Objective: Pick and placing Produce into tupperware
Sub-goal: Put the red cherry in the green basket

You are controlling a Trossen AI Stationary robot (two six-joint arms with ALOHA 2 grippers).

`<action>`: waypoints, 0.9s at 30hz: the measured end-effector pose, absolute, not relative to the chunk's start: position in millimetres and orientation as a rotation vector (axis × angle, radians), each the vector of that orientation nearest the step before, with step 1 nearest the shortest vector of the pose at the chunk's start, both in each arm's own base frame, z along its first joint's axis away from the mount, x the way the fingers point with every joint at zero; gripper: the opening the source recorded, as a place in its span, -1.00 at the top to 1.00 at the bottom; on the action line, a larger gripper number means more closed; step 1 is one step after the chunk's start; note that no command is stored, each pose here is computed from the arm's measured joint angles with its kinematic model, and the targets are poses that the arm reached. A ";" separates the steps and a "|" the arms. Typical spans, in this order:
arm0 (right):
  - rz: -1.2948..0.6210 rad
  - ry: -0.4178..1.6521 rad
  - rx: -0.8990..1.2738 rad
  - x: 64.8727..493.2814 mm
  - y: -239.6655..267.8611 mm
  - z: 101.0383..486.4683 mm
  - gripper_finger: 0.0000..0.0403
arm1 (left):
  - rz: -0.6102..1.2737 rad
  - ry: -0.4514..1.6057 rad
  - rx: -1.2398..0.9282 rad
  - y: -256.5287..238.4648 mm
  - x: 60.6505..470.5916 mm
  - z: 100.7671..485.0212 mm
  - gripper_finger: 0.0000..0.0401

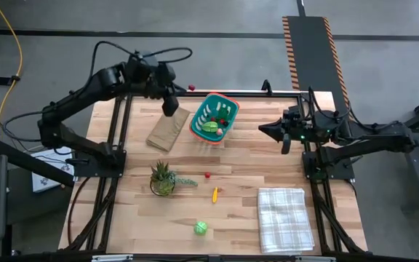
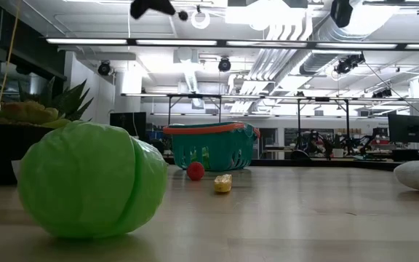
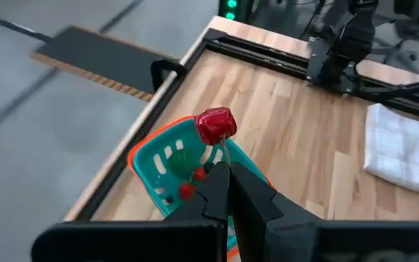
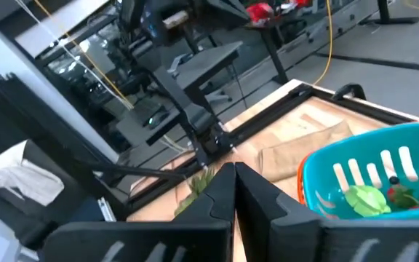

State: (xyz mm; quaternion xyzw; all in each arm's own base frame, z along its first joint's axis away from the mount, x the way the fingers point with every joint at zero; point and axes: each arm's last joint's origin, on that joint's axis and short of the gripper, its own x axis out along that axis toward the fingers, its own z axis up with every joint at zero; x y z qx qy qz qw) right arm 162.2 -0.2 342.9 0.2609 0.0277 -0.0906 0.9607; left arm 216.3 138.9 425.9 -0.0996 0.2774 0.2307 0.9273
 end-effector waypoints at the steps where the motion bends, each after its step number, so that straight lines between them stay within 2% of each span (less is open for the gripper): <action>1: -0.188 0.047 0.529 163.5 -0.4 343.4 1.00 | 0.459 0.564 -0.219 144.7 214.8 421.6 1.00; 14: -0.237 0.067 0.521 186.9 -0.8 334.6 1.00 | 0.328 0.494 -0.291 181.0 218.8 348.2 1.00; 21: -0.237 0.067 0.521 201.1 -0.3 329.8 1.00 | 0.299 0.588 -0.342 184.8 224.4 305.9 1.00; 27: -0.244 0.062 0.529 209.9 -2.0 326.8 1.00 | 0.272 0.605 -0.348 192.6 234.8 289.9 1.00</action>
